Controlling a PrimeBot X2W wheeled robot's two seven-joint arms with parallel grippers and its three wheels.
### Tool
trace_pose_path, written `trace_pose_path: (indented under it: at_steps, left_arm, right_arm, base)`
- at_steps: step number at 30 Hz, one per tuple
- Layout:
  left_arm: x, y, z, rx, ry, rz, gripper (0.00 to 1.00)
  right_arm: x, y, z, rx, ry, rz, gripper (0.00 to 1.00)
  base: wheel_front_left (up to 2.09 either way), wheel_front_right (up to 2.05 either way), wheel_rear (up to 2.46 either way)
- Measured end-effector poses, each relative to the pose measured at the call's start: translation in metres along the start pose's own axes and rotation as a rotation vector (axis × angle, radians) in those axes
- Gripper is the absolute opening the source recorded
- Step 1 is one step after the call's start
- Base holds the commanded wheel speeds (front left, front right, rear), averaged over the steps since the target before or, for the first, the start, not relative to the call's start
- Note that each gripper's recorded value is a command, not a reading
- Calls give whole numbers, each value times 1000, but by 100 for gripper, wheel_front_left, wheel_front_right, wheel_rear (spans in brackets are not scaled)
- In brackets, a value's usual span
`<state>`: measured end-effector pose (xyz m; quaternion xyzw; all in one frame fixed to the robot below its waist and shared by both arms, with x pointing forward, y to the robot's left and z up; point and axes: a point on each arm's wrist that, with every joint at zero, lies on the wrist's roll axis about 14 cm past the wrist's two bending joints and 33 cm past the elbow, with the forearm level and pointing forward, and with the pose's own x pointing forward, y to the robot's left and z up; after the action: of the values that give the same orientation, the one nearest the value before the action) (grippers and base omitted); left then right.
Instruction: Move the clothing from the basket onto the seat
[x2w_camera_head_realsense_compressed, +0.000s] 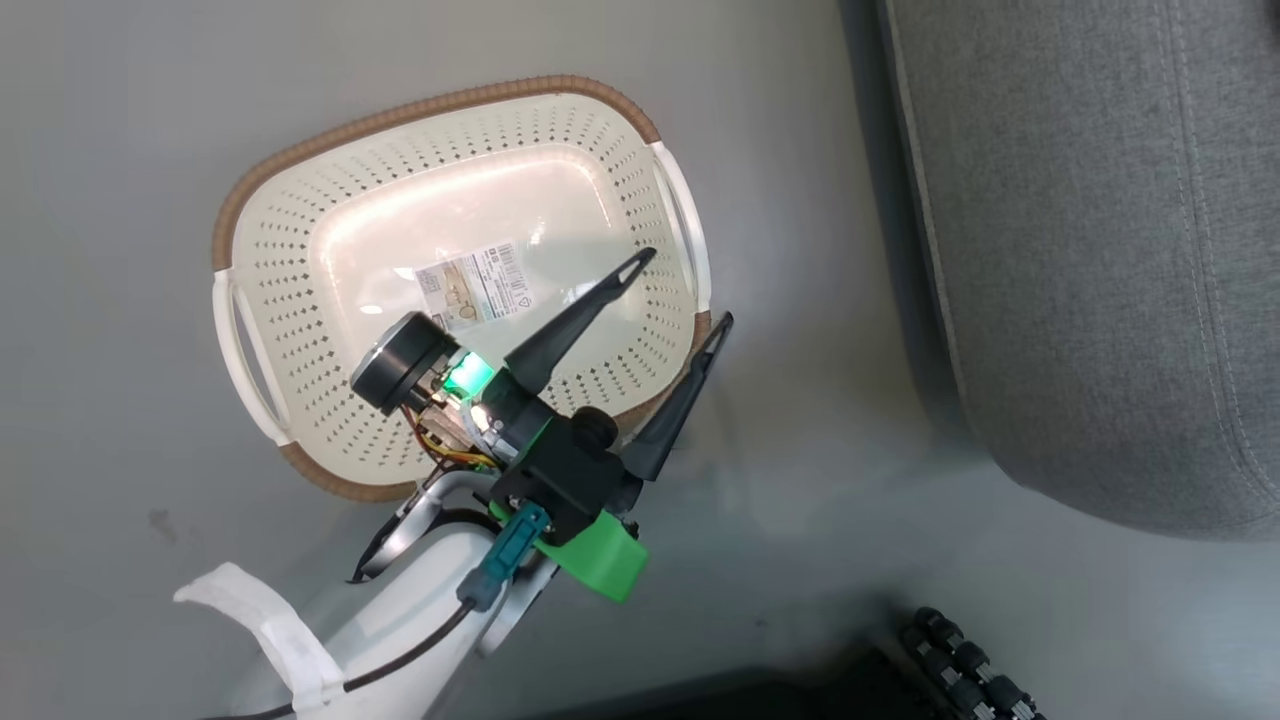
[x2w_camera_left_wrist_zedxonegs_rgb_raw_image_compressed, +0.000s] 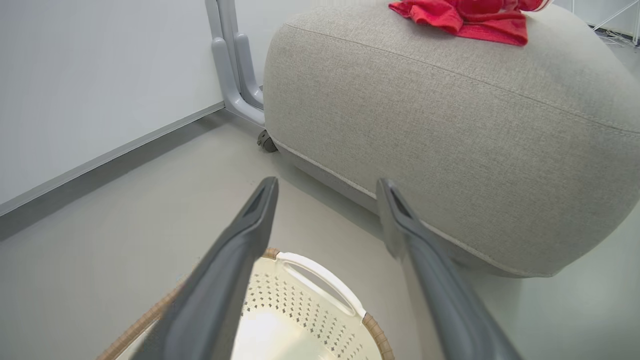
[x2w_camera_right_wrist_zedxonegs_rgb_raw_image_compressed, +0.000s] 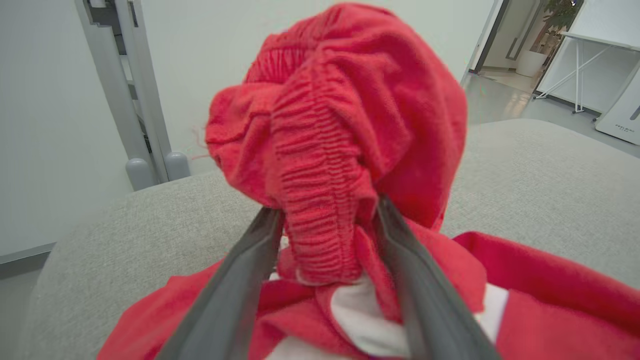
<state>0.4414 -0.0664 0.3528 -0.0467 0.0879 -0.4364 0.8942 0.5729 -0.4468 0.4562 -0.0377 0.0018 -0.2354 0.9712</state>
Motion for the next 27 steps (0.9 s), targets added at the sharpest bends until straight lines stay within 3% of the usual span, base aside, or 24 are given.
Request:
trace_pose_path:
  at_steps: [8,14,20,23,27]
  left_arm:
    - [-13,20,21,-6,-43,148,100]
    - [-32,38,50,-120,-102,335,100]
    - [-73,57,87,-139,-182,514,100]
    - [-101,62,105,-140,-233,588,100]
    - [-142,66,116,-119,-262,688,100]
  right_arm:
    - [-48,46,-5,-37,16,158,100]
    - [-102,70,0,11,34,246,100]
    - [-168,103,3,114,68,353,100]
    - [-200,124,11,227,72,396,100]
    - [-229,132,29,301,44,423,100]
  base:
    - [0,0,0]
    - [0,0,0]
    - [0,0,0]
    - [0,0,0]
    - [0,0,0]
